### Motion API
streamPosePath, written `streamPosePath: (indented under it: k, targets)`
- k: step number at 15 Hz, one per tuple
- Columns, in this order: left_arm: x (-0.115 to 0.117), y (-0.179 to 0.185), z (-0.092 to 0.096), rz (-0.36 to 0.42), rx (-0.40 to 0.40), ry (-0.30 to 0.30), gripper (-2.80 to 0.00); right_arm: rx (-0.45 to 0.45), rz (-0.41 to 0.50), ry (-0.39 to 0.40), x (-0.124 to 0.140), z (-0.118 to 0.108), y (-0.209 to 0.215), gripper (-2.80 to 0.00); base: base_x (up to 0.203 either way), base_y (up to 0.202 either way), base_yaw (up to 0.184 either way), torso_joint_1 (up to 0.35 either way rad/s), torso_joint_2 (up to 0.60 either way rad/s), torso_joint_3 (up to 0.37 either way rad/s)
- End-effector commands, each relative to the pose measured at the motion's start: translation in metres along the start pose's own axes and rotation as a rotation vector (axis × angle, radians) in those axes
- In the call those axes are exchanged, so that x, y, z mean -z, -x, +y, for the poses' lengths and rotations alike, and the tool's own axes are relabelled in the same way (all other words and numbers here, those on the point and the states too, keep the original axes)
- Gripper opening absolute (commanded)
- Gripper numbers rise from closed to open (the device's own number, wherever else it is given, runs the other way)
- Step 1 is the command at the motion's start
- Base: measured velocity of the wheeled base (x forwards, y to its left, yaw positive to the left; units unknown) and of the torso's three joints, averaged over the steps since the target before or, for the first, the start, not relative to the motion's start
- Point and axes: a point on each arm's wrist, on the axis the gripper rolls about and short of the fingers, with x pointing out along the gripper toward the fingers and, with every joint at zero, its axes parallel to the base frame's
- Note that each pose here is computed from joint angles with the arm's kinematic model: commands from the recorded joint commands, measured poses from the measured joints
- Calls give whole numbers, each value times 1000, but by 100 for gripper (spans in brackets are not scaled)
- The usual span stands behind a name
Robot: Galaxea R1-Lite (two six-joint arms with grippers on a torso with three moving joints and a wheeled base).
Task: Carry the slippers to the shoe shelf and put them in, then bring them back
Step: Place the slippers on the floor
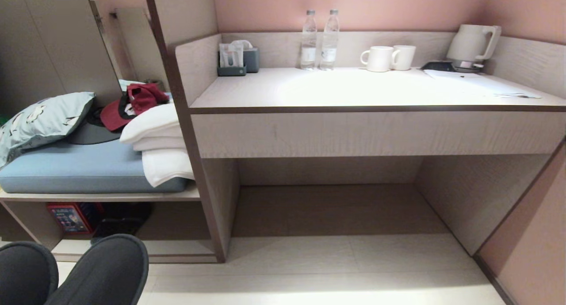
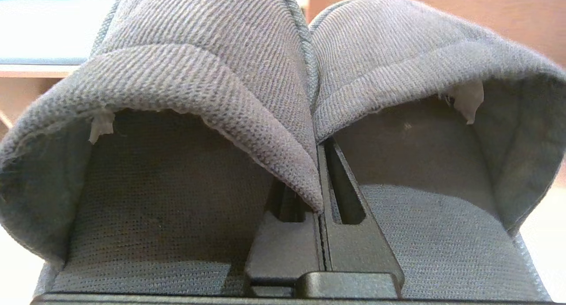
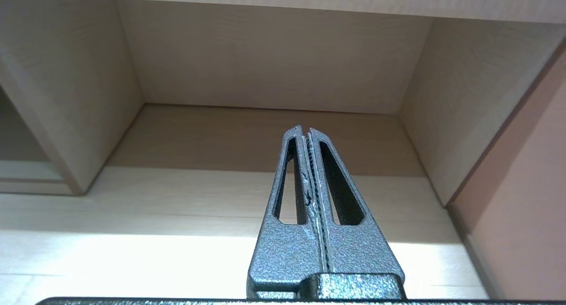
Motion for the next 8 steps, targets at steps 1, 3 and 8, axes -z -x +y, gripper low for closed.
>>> streamPosePath:
  k: [1, 3, 8]
  targets:
    - [0, 0, 0, 0, 0, 1, -280, 0, 0, 0, 12, 0, 0, -280, 0, -191, 1, 3, 2, 2]
    - [0, 0, 0, 0, 0, 0, -280, 0, 0, 0, 12, 0, 0, -280, 0, -194, 4, 0, 0, 4]
    - [0, 0, 0, 0, 0, 0, -280, 0, 0, 0, 12, 0, 0, -280, 0, -195, 2, 2, 2, 0]
